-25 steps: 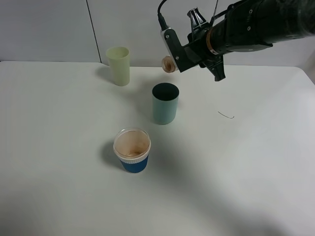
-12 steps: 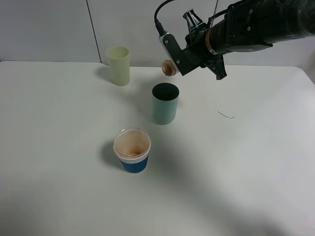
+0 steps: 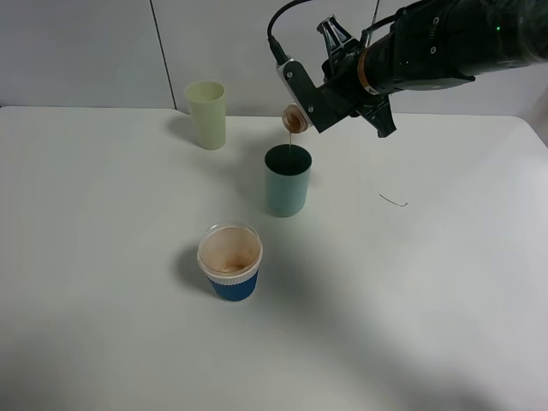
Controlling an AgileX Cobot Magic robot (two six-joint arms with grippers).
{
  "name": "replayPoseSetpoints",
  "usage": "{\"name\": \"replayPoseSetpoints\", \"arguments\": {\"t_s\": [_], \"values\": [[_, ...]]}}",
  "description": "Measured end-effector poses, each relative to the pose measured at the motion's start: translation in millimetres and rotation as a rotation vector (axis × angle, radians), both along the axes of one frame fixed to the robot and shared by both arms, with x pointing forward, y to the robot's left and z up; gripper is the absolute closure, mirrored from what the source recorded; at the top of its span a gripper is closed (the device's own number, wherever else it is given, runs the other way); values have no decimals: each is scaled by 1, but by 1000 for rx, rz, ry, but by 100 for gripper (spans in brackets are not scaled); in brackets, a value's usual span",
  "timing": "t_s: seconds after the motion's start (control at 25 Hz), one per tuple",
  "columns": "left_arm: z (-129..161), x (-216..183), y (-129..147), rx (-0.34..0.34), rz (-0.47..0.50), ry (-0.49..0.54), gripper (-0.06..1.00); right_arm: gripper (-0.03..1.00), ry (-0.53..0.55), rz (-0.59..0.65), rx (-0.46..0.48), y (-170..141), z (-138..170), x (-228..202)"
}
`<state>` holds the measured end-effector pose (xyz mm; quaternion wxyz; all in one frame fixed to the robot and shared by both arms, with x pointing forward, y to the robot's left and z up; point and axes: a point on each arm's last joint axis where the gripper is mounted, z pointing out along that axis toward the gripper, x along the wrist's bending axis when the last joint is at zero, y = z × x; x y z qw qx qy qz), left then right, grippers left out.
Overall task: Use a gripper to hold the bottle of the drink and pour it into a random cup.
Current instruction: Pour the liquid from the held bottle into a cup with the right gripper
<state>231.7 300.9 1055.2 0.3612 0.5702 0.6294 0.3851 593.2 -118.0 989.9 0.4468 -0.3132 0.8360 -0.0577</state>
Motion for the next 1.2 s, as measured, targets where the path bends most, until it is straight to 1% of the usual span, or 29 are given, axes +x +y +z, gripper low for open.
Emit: {"name": "replayPoseSetpoints", "arguments": {"t_s": [0.12, 0.36, 0.92, 1.2], "values": [[0, 0, 0, 0, 0, 0, 1, 59, -1, 6, -4, 0, 0, 0], [0, 0, 0, 0, 0, 0, 1, 59, -18, 57, -69, 0, 0, 0], [0, 0, 0, 0, 0, 0, 1, 59, -20, 68, -74, 3, 0, -1], [0, 0, 0, 1, 0, 0, 1, 60, -24, 86, -91, 4, 0, -2]]}}
